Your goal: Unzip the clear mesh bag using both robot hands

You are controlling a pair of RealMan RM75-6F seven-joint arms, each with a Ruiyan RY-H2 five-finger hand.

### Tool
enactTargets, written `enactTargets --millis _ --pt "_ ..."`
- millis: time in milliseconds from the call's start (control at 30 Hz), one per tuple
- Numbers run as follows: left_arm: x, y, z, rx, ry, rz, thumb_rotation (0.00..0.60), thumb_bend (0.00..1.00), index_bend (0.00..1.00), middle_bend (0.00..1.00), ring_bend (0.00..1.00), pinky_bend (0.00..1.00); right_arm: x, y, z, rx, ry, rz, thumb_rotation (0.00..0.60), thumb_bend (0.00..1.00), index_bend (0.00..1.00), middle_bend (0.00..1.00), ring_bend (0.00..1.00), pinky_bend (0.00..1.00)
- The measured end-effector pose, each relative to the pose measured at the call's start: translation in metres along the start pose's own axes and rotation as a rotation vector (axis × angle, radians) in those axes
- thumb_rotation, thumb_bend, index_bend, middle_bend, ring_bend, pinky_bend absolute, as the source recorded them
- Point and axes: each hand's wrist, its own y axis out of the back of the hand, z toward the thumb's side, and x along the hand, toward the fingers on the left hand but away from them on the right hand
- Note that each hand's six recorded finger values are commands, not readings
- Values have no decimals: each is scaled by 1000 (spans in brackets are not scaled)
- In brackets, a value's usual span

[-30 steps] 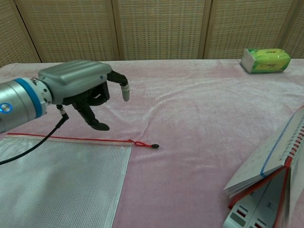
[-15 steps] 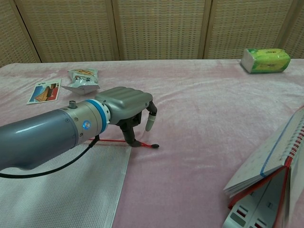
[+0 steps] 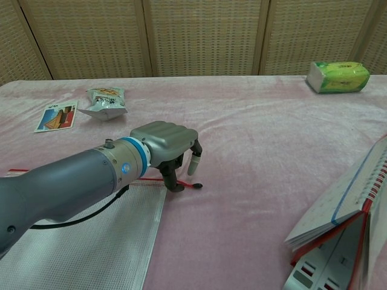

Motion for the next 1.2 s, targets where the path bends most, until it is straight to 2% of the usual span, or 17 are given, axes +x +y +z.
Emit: enactTargets --millis 400,567,900,1033,1200 --pt "10 -7 -1 -26 24 -22 600 294 505 978 921 1000 -2 -1 -3 -1 -9 5 600 0 0 0 0 0" --pt "12 -9 1 -29 22 -33 600 337 512 978 921 1000 -1 -2 -2 1 -4 8 600 0 0 0 0 0" --pt "15 -14 2 -21 32 -48 600 347 531 978 921 1000 -1 0 -3 -3 -8 3 600 0 0 0 0 0" --pt "15 -14 2 -23 34 -50 600 398 570 978 921 1000 -1 0 -3 -6 -6 5 600 0 0 0 0 0" --pt "15 -14 2 -21 37 -48 600 507 600 978 921 1000 -1 0 -2 -7 -5 6 600 0 0 0 0 0"
